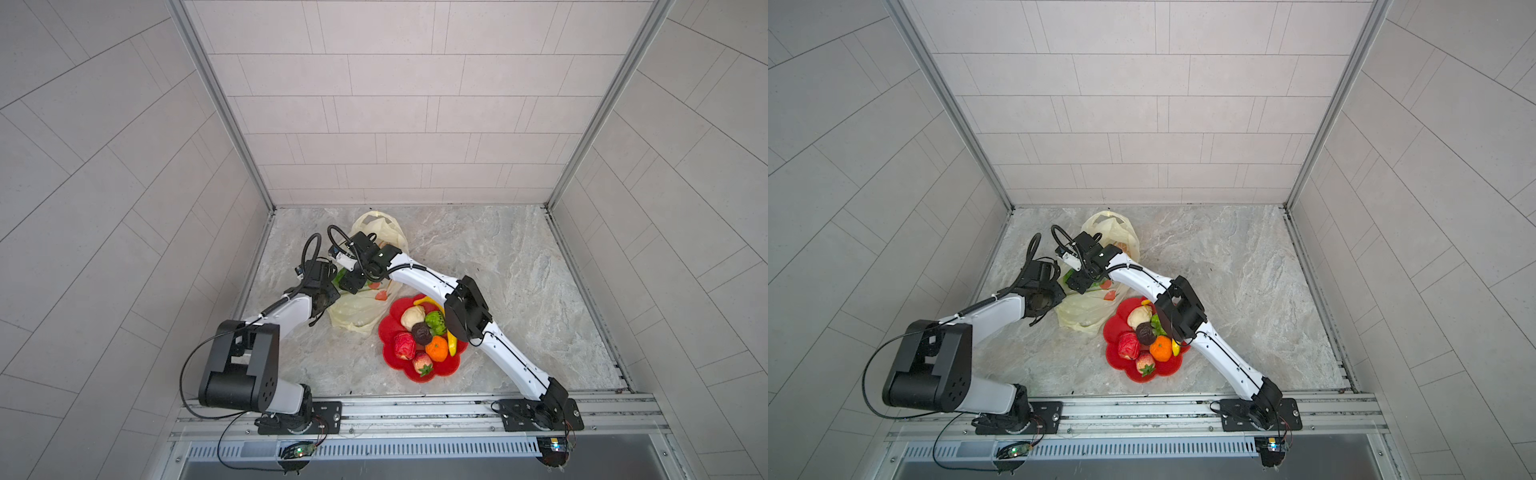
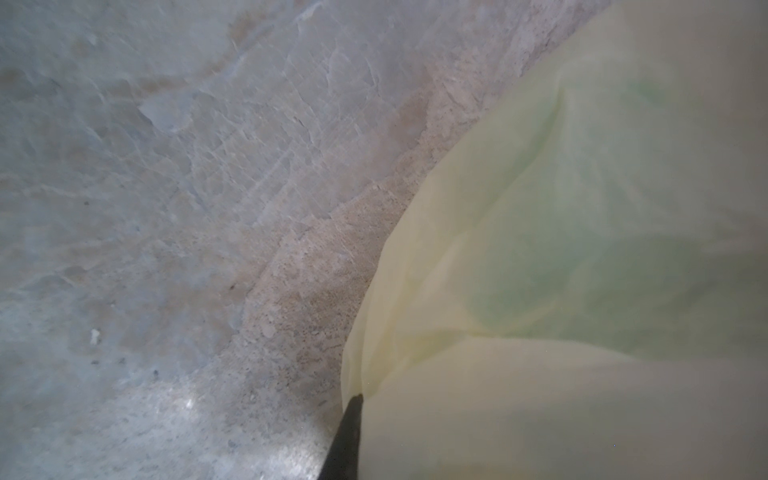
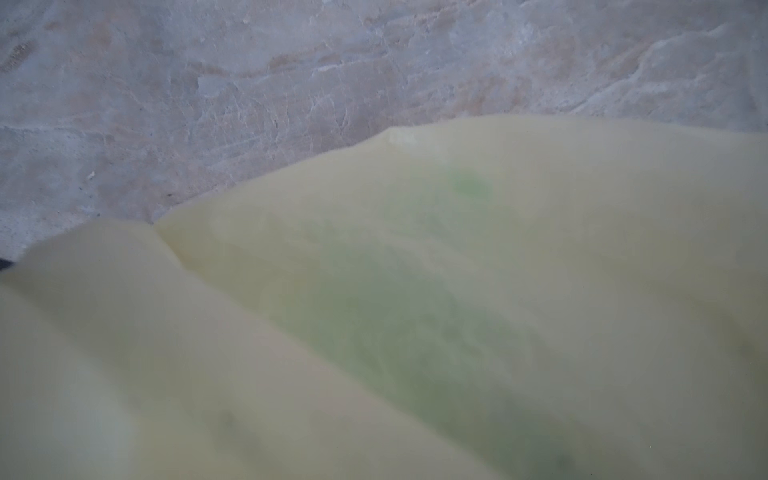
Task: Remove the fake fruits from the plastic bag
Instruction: 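Close the right gripper on the green grapes and lift them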
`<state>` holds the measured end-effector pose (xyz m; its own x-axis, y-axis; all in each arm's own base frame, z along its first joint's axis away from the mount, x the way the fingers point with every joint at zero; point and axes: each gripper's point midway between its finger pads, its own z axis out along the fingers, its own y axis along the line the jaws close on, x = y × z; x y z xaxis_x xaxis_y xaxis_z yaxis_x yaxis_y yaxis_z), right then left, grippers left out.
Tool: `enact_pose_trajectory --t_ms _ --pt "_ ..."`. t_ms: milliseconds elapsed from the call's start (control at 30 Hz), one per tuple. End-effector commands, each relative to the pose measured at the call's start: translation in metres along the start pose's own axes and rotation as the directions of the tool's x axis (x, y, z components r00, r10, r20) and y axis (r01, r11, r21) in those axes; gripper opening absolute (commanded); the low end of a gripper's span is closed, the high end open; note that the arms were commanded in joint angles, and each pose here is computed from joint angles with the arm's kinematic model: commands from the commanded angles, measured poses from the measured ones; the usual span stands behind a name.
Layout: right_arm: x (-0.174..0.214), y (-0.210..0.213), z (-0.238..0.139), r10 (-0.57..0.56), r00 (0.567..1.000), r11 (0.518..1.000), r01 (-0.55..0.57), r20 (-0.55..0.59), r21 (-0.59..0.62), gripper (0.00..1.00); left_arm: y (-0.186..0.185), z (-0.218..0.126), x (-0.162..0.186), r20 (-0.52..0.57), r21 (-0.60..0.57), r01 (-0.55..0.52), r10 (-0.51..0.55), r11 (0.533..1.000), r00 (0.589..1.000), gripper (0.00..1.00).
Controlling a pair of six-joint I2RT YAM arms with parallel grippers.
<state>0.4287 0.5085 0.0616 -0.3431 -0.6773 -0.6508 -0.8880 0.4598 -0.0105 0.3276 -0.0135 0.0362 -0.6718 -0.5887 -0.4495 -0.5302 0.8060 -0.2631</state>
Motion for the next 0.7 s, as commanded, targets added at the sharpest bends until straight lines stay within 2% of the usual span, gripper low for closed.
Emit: enact_pose_trajectory --t_ms 0,233,333,500,667 --pt "0.01 0.004 0.013 -0.015 1.0 1.0 0.015 -0.018 -0.027 0.85 0.002 -0.005 -0.002 0.015 0.007 0.009 -0.009 1.0 1.0 0.12" --pt "0.015 0.0 0.016 -0.006 0.999 1.0 0.006 -0.04 -0.009 0.74 0.001 -0.006 -0.003 0.017 0.014 0.01 -0.01 1.0 1.0 0.08" --pt "0.019 0.002 0.016 -0.002 0.998 1.0 0.002 -0.062 -0.013 0.64 0.001 -0.006 -0.003 0.021 0.012 0.009 -0.009 1.0 1.0 0.07" --pt "0.027 0.008 0.007 -0.004 0.994 0.999 0.0 -0.107 -0.04 0.37 0.003 -0.006 -0.004 0.024 0.001 0.009 -0.009 1.0 1.0 0.06" --pt "0.013 0.011 -0.015 0.004 0.996 0.999 -0.008 -0.093 -0.047 0.27 0.005 -0.004 -0.003 0.019 -0.007 0.009 -0.009 1.0 1.0 0.05"
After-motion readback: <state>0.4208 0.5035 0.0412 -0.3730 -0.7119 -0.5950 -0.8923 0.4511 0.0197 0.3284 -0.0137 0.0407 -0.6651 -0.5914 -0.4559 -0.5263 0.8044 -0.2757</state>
